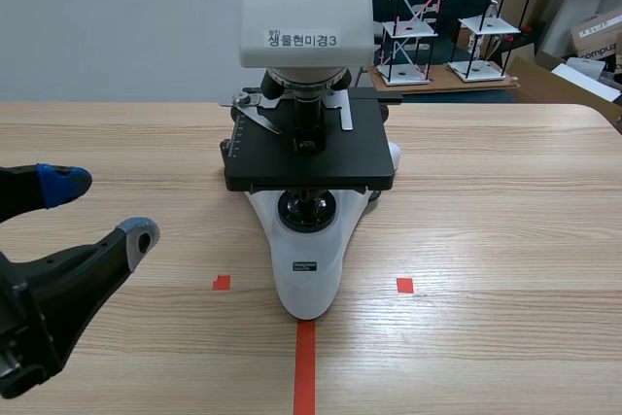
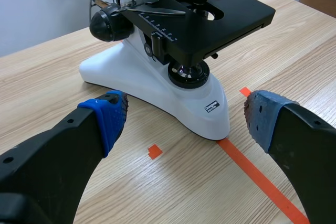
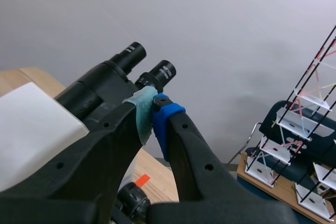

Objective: Point at the eyepiece

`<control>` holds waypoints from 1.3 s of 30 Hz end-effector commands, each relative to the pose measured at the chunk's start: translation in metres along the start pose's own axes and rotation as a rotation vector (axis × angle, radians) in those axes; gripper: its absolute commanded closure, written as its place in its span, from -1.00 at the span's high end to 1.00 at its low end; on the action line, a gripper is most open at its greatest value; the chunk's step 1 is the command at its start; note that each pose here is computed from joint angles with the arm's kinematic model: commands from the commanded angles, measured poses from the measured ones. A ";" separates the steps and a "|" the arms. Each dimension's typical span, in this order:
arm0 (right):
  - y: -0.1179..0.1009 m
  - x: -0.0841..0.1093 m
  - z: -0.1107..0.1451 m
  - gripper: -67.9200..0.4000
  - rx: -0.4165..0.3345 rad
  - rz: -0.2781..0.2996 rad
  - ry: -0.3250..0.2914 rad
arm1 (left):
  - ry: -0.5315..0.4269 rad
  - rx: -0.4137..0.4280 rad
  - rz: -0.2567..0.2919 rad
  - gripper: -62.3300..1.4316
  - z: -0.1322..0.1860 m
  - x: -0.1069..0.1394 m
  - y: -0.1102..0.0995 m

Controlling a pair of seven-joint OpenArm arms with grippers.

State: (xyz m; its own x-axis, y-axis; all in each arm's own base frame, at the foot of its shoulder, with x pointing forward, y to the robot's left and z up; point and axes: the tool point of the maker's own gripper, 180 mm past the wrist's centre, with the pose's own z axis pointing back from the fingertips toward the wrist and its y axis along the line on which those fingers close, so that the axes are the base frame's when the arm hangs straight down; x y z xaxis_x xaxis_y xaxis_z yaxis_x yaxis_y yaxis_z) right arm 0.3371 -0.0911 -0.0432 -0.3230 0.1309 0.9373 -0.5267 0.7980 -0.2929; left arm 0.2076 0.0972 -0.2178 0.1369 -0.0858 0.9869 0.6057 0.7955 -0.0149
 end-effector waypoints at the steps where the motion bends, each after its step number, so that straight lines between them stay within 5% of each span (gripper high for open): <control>1: -0.009 0.008 -0.007 -0.98 -0.009 0.017 -0.021 | -0.016 -0.003 0.009 0.54 0.000 0.003 -0.002; 7: -0.031 0.011 -0.041 -0.98 -0.014 0.033 -0.028 | -0.016 -0.003 0.009 0.54 0.000 0.003 -0.002; 15: -0.038 -0.008 -0.075 -0.98 0.036 -0.030 0.085 | -0.015 -0.003 0.009 0.54 0.000 0.003 -0.002; 18: -0.030 -0.008 -0.077 -0.98 0.087 -0.052 0.112 | -0.015 -0.003 0.009 0.54 0.000 0.003 -0.002; 39: -0.027 -0.012 -0.076 -0.98 0.097 -0.071 0.125 | -0.015 -0.003 0.009 0.54 0.000 0.003 -0.002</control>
State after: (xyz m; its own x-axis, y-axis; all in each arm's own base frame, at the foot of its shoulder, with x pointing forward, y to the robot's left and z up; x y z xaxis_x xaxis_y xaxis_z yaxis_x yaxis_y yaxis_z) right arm 0.4182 -0.0683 -0.0464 -0.1457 0.1610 0.9761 -0.6260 0.7490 -0.2170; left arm 0.2076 0.0972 -0.2177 0.1370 -0.0854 0.9869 0.6056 0.7956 -0.0152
